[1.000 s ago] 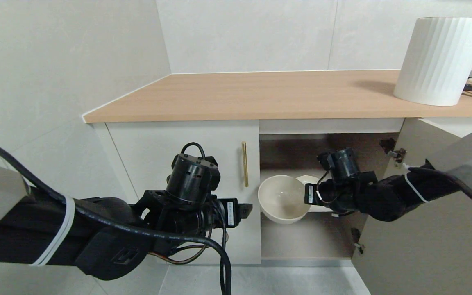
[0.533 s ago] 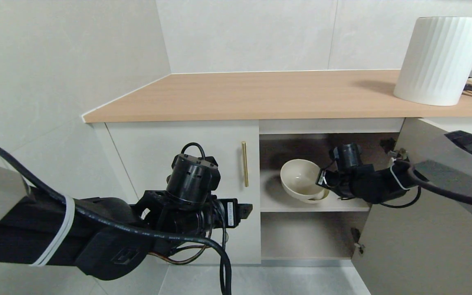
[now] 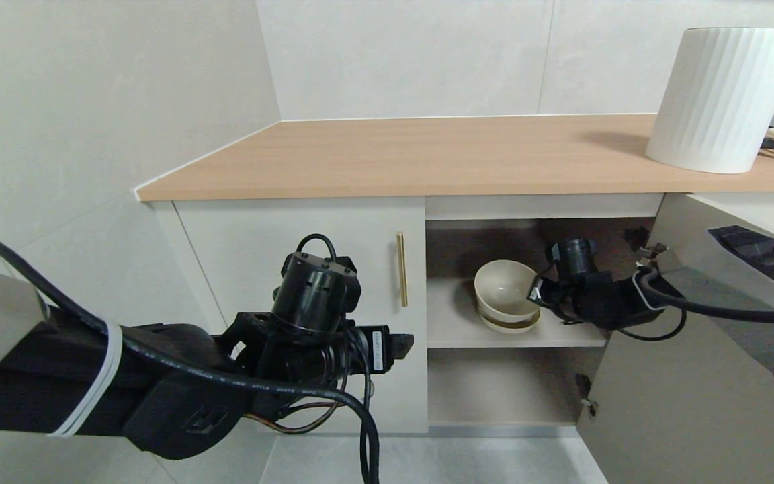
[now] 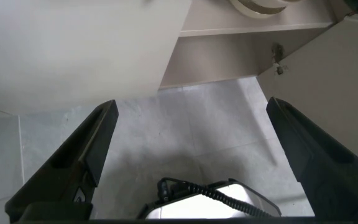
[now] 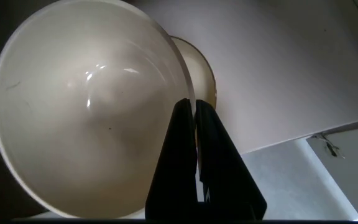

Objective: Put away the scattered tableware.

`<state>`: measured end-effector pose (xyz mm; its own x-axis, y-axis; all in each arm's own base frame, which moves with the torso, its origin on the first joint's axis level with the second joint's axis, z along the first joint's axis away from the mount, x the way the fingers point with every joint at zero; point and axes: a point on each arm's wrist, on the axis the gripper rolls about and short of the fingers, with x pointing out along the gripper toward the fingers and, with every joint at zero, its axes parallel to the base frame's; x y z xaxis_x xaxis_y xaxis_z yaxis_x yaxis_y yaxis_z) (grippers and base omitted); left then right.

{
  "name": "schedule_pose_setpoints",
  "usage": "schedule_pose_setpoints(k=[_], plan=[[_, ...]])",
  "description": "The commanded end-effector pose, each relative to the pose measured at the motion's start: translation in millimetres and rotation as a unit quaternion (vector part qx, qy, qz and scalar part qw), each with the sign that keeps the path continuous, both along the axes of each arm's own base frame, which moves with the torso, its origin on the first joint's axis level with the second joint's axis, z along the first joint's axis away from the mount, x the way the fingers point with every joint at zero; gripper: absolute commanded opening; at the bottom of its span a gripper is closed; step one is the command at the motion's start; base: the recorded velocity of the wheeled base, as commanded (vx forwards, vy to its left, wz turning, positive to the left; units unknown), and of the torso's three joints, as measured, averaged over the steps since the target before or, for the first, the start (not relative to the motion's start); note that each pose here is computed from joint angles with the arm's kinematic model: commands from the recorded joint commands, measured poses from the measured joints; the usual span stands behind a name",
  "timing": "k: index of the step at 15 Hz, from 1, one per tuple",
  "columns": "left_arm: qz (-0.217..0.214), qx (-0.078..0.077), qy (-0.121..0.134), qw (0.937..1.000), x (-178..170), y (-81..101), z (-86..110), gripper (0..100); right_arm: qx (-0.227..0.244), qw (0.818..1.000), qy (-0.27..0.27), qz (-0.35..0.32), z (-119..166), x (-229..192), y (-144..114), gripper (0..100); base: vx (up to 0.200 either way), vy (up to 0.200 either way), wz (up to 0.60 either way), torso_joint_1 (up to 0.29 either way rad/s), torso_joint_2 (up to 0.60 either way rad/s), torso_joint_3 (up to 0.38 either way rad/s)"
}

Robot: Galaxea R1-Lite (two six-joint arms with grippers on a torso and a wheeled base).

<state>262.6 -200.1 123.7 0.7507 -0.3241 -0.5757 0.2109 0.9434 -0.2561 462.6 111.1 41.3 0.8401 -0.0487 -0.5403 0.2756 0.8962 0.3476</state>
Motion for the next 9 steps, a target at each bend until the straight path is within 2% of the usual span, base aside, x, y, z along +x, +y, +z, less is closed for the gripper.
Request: schedule_pose_setpoints(k=[1, 9], plan=[[0.000, 0.000, 0.000, 1.0000, 0.0, -0.2, -0.4, 100, -0.002, 1.000, 0.004, -0.003, -7.2, 3.4, -1.8, 0, 0.000, 0.000, 0.00, 0.000, 0.00, 0.000], [0.002, 0.000, 0.001, 1.0000, 0.9, 0.4, -0.5, 100, -0.002, 1.000, 0.002, -0.004, -10.1, 7.6, -0.8, 0, 0.000, 0.000, 0.00, 0.000, 0.00, 0.000]])
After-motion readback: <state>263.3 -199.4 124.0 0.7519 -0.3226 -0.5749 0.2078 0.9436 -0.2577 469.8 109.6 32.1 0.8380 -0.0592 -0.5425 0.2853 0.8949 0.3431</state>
